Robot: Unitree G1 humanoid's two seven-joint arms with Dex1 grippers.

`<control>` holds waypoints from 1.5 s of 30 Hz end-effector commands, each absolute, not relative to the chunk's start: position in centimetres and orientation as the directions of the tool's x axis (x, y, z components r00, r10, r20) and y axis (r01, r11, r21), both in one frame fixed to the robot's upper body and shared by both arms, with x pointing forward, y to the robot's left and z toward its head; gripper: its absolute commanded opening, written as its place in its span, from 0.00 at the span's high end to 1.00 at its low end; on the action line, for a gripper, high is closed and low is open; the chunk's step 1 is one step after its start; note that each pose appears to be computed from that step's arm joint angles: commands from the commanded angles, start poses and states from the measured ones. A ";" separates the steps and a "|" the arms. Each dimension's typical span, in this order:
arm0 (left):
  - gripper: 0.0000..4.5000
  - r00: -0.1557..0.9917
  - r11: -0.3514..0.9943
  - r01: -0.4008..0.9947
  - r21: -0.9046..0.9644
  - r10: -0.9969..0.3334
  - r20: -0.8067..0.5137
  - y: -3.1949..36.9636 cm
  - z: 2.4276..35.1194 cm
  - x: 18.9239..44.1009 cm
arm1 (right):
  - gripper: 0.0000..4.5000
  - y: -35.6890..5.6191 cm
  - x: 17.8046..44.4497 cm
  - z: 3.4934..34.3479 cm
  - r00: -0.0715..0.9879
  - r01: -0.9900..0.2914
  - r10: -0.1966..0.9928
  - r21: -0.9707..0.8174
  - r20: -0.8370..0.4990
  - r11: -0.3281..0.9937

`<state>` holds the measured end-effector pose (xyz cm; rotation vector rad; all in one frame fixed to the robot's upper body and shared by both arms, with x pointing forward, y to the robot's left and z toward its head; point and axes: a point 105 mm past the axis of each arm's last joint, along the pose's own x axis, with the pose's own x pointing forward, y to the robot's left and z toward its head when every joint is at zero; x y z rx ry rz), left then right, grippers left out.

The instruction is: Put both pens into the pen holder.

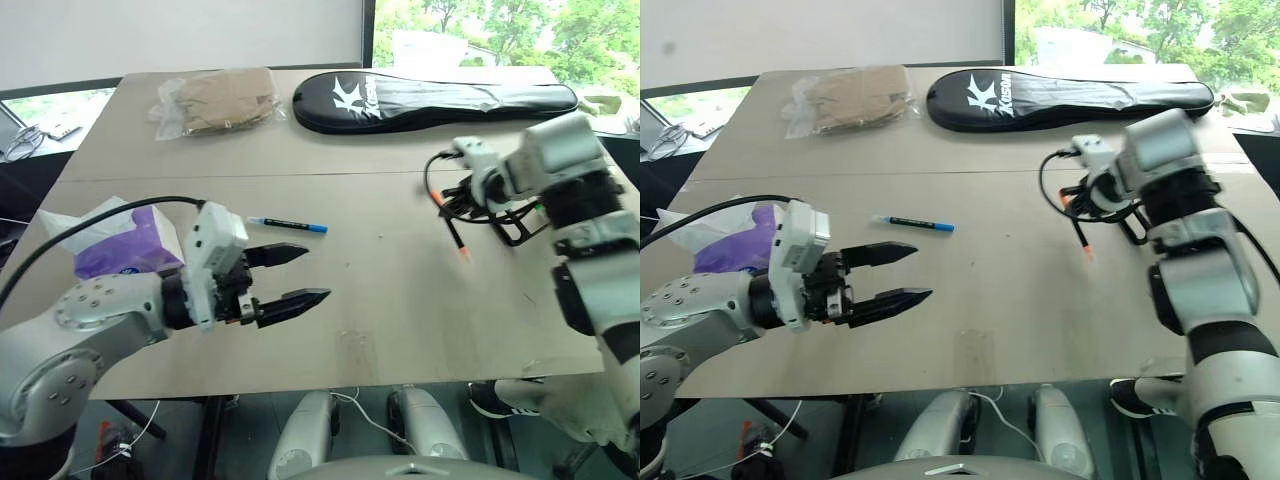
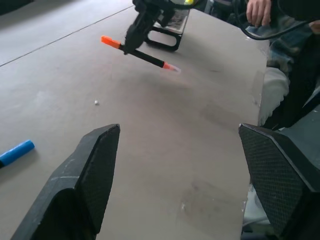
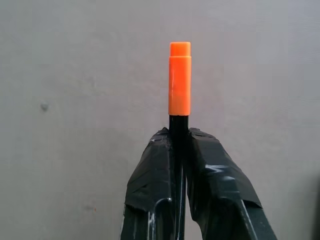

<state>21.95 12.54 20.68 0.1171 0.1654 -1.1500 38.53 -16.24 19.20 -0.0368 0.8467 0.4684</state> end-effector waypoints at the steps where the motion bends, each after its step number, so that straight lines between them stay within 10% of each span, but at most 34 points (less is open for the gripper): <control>1: 0.13 0.368 0.364 0.929 0.060 -0.926 -0.078 11.4 22.7 23.5 | 0.99 -17.9 36.5 25.9 0.787 -0.441 0.426 0.075 -0.446 0.894; 5: 0.13 0.343 0.349 0.937 0.021 -0.929 0.136 9.2 25.2 25.6 | 0.99 -18.9 33.0 30.7 0.937 -0.349 0.348 -0.106 -0.033 0.931; 9: 0.13 0.270 0.277 0.961 0.025 -0.950 0.158 7.3 25.0 25.7 | 0.99 -18.2 30.7 30.1 0.927 -0.324 0.361 -0.268 0.099 0.907; 21: 0.13 0.175 0.186 0.979 0.079 -0.977 0.125 6.7 24.1 24.9 | 0.99 -21.7 32.9 29.8 0.948 -0.107 0.216 -0.402 0.235 0.909; 39: 0.13 0.272 0.286 0.955 0.085 -0.952 0.143 7.2 23.7 25.7 | 0.99 -24.2 36.0 24.1 0.966 -0.106 0.217 -0.545 0.143 0.831; 45: 0.13 0.376 0.386 0.919 0.082 -0.920 0.110 8.7 22.4 27.2 | 0.42 -25.0 35.4 23.1 0.970 -0.106 0.213 -0.588 0.116 0.802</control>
